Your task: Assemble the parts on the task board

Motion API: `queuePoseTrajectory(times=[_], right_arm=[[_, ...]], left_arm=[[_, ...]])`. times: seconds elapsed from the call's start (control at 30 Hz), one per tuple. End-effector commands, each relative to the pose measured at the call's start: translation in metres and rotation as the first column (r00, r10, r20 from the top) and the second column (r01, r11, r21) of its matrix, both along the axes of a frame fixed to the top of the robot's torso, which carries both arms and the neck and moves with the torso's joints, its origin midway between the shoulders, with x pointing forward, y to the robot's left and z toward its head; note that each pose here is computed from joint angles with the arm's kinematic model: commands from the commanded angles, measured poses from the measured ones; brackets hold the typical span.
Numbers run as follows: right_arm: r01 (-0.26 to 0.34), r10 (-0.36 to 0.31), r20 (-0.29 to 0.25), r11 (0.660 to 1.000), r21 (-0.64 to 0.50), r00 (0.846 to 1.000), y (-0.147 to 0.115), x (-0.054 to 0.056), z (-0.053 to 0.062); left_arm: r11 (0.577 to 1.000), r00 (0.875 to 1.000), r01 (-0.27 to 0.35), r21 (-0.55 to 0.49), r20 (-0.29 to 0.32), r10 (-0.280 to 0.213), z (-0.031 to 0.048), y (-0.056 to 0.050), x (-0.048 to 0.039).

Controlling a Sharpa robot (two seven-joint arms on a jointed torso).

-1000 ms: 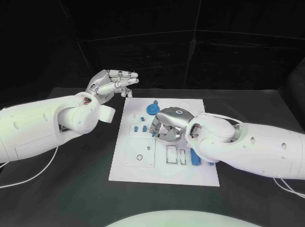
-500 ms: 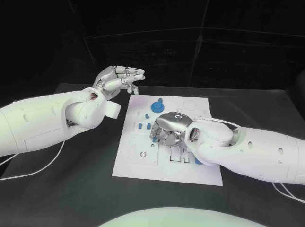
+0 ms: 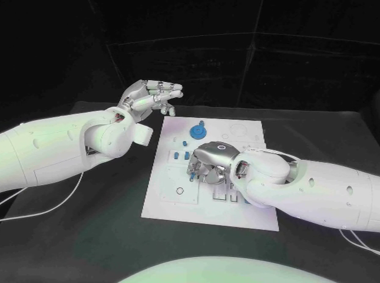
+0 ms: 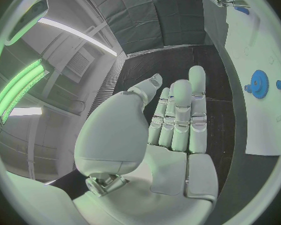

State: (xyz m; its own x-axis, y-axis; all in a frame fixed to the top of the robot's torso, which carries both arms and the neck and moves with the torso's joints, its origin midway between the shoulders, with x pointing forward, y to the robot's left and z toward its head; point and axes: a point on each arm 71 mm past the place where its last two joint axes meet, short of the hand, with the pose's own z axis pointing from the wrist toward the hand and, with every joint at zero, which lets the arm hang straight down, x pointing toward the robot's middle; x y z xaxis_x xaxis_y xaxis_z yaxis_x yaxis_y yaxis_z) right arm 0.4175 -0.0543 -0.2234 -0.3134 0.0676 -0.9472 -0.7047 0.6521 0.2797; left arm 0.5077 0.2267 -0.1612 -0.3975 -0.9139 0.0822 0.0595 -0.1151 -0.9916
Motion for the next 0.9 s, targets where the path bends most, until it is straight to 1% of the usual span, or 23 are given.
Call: queuePoseTrajectory(times=[0.03,0.63,0.9], right_arm=[[-0.019,0.019,-0.001,1.0,-0.017,1.0,0.0016,-0.001,-0.001],[-0.024,0.024,-0.012,0.998,-0.05,1.0,0.0033,-0.0012,-0.0068],[-0.025,0.025,-0.005,0.998,-0.059,1.0,0.0051,-0.0014,-0.0082]], left_arm=[[1.0,1.0,0.013,-0.015,0.007,-0.012,0.0016,-0.0015,0.0],[1.0,1.0,0.015,-0.015,0.004,-0.015,0.0013,-0.0019,0.0001],[1.0,1.0,0.016,-0.015,0.003,-0.016,0.0013,-0.0019,0.0]])
